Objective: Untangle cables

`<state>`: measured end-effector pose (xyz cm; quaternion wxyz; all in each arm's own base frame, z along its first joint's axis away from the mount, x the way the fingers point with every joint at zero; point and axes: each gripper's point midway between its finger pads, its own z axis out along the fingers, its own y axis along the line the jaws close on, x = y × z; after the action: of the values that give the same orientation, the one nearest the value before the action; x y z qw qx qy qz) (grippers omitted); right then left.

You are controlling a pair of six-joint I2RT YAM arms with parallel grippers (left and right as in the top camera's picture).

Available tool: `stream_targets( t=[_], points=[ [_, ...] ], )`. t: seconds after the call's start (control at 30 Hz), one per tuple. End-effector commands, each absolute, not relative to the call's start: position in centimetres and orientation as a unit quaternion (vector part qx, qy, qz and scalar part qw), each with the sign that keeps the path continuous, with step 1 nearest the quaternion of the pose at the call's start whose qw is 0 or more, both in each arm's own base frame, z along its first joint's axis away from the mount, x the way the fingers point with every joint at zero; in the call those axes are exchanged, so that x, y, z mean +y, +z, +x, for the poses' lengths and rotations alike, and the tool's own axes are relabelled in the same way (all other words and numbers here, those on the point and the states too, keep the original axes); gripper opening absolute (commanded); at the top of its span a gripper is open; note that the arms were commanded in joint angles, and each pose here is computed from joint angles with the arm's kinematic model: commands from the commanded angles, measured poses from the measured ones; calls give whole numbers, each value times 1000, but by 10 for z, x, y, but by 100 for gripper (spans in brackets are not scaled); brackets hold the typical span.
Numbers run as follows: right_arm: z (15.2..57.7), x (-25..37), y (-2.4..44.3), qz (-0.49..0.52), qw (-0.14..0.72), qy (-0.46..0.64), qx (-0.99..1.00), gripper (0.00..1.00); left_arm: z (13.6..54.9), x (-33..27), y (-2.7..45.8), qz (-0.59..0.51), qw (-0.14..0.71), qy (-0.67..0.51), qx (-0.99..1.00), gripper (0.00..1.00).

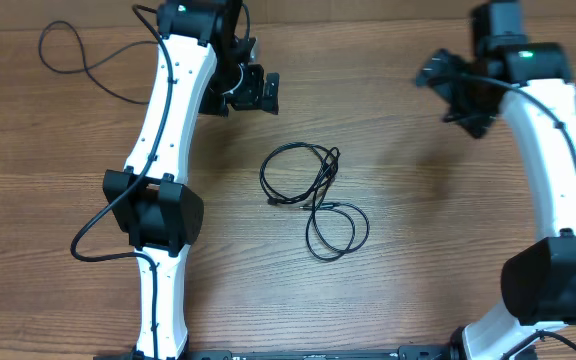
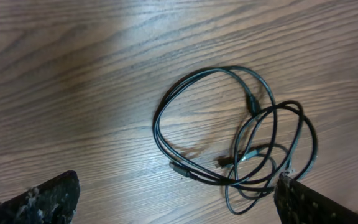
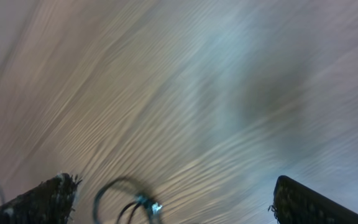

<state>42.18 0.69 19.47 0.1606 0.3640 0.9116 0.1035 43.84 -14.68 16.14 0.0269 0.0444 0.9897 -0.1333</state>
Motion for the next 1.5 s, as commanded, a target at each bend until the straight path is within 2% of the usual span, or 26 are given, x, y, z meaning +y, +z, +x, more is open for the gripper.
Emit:
stream_targets(
  t=[0.0,0.33,0.5,0.63,0.8,0.83,0.9,0.97,1.17,1.33,1.47],
  points=[
    [412,-22,212,397,177,92,896,100,433,-149,148,39,7,-131,991,100],
    [410,-44,212,421,179,87,885,100,428,-181,128,69,-6,-162,984,100],
    [410,-44,212,421,178,87,885,100,427,-174,110,67,-11,-124,990,100],
    [410,-44,212,421,178,87,885,100,420,-182,101,71,-28,-147,986,98],
    [410,-44,212,421,179,87,885,100,404,-203,82,159,-44,-175,971,100],
    [410,-44,212,421,178,87,885,100,403,-208,81,162,-44,-184,969,100],
    [410,-44,212,421,178,87,885,100,398,-232,86,179,-43,-250,951,94],
    [410,-44,212,421,179,87,885,100,395,-242,91,185,-44,-278,942,99],
    [410,-44,212,421,178,87,885,100,395,-271,125,181,-39,-409,894,97],
    [410,-44,212,421,178,87,885,100,400,-261,97,175,-31,-305,936,94],
    [410,-44,212,421,179,87,885,100,404,-254,79,144,-22,-213,966,85]
  ],
)
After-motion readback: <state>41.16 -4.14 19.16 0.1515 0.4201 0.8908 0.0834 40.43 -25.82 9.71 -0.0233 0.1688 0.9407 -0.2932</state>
